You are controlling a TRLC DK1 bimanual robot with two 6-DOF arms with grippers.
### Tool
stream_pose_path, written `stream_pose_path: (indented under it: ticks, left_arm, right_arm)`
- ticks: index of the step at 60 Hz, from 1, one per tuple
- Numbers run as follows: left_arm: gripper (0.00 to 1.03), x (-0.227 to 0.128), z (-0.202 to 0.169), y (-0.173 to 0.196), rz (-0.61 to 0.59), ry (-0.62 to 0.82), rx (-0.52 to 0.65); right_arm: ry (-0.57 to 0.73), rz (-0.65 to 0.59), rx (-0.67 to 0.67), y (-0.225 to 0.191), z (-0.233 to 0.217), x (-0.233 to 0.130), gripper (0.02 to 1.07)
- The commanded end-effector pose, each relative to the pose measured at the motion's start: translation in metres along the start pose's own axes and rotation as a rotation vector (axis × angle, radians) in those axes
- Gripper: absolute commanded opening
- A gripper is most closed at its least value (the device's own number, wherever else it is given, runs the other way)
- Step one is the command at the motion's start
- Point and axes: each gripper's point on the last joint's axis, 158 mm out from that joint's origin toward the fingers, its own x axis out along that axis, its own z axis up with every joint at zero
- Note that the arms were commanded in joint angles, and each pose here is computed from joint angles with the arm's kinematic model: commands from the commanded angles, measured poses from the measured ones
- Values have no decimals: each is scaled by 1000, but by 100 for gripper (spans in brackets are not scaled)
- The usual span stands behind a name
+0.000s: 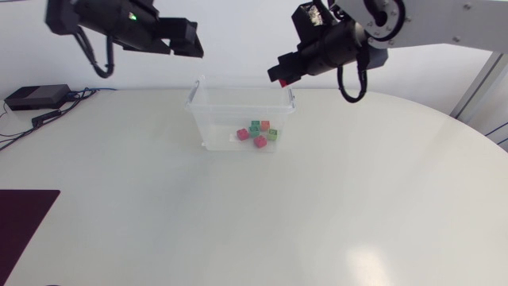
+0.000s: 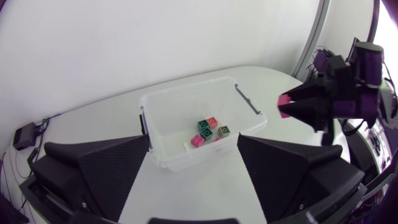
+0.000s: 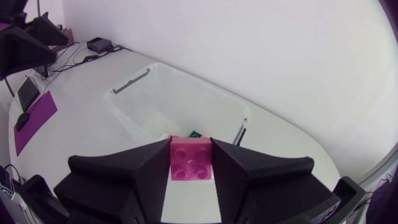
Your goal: Place the duplo bricks in the container
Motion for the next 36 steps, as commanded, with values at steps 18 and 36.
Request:
stream_pose_path:
  ticks: [18,36]
  left_arm:
    - [100,-50,-61,-7,0,52,4]
    - [100,-98,-77,11,64,-20,0]
  right_arm:
    - [-4,-14,-18,3,8,92,93]
    - [-31,-45,-17,-7,11,61,103]
